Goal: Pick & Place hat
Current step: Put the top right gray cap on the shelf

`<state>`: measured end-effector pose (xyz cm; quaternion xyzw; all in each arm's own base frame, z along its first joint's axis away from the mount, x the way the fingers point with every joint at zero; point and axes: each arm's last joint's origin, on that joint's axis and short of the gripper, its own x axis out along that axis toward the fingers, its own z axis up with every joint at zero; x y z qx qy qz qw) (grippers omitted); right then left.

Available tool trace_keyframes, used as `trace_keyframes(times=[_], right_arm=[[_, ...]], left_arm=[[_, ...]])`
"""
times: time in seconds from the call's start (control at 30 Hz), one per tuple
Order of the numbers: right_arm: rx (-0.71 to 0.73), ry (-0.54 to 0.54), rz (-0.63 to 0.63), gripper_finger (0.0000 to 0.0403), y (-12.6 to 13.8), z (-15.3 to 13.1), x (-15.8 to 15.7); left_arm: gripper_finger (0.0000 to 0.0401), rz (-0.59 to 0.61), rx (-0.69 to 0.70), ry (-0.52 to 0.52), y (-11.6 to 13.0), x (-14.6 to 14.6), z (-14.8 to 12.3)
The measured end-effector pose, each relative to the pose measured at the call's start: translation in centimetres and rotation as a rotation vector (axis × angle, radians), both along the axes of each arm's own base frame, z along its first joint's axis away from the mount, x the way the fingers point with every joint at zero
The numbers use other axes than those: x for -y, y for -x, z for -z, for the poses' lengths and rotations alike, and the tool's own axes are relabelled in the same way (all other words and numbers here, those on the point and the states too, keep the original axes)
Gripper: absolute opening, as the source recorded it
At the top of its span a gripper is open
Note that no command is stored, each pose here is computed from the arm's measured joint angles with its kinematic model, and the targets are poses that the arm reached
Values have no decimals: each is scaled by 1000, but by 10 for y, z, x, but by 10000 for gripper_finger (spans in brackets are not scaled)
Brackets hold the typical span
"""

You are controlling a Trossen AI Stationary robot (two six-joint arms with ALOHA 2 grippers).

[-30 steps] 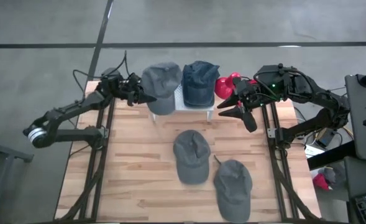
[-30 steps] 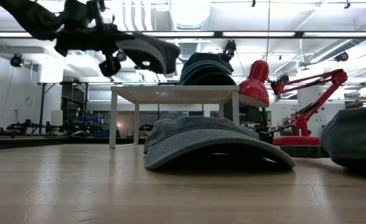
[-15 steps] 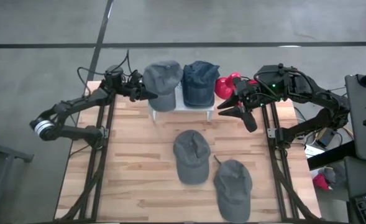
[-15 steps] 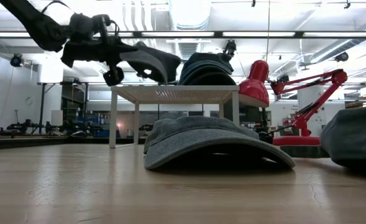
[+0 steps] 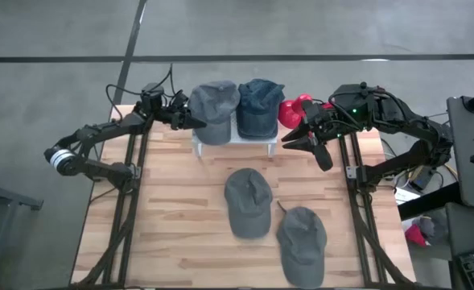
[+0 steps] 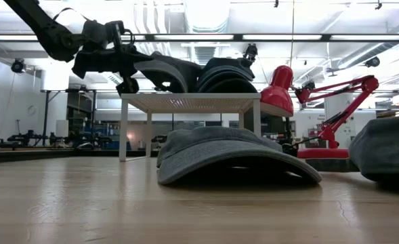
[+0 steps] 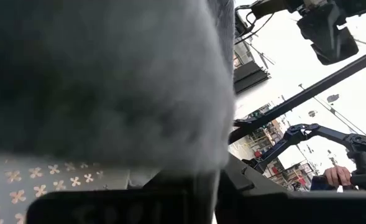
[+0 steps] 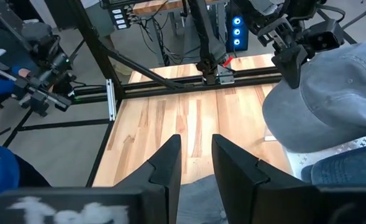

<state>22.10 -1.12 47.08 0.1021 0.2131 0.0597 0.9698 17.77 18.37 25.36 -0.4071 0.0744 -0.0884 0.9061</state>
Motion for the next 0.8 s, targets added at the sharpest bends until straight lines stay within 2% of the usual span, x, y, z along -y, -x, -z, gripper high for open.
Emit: trace_keyframes(times=[0.53, 0.8], right_arm=[[4, -7, 3, 100, 0, 0, 0], [6, -3, 1, 92, 0, -1, 0]], left_arm=[[83, -7, 3, -6, 0, -2, -3], [85, -5, 17, -35, -1, -3, -9]])
